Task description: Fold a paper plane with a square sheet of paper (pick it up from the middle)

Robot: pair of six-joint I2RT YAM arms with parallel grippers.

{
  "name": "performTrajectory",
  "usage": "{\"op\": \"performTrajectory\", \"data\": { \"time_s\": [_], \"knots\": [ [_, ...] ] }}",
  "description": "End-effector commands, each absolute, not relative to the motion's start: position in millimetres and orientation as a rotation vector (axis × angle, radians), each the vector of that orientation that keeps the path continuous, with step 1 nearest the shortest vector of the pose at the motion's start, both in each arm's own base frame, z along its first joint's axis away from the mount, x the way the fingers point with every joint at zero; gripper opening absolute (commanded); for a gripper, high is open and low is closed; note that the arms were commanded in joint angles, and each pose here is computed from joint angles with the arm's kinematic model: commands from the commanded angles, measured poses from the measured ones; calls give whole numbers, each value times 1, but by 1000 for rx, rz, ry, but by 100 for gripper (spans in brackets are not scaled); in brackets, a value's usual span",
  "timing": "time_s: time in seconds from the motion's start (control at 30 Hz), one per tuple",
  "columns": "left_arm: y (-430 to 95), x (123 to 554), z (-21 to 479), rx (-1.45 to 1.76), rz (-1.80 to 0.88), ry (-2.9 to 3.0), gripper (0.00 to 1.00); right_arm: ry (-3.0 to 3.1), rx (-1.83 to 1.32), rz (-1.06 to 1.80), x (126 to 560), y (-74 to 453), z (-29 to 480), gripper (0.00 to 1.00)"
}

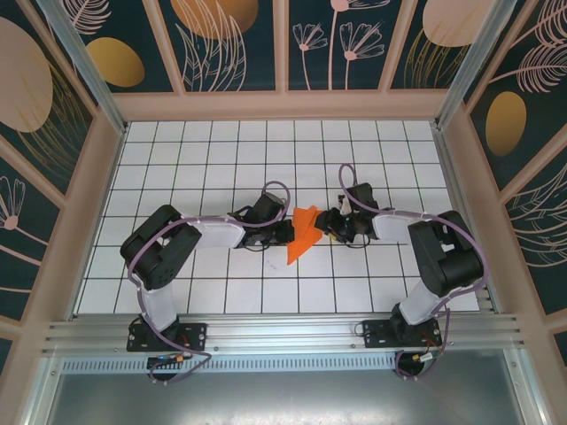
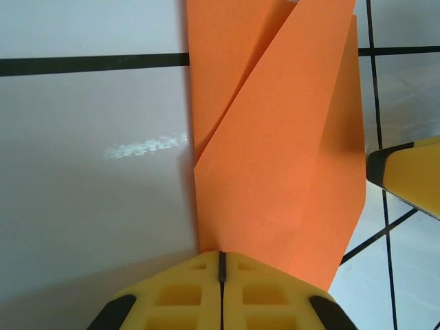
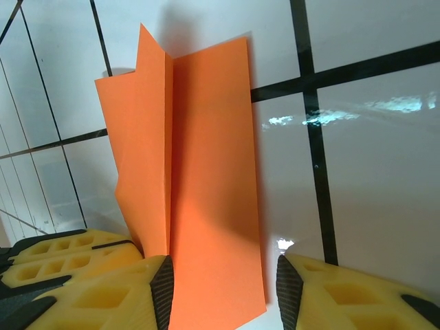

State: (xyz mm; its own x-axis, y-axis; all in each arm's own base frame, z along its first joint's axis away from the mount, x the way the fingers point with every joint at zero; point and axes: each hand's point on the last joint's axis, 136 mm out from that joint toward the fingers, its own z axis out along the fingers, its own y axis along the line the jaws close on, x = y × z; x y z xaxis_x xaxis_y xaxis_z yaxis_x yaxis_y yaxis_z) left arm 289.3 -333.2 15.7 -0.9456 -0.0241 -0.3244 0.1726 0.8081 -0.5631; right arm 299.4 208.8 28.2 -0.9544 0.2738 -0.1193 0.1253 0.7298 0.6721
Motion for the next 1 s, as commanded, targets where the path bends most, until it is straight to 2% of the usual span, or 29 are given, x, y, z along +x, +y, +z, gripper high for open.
{"op": "performTrajectory", "data": {
  "time_s": [0.0,0.67,0.97],
  "knots": [
    [-326,274,0,117,-866,2745,8,2660,263,1093,314,227,38,47],
    [-334,269,0,140,-940,2754,9,2625,260,1142,313,227,48,47],
    [-339,270,4,118,-989,2738,10,2608,261,1239,306,224,48,50]
  ]
}}
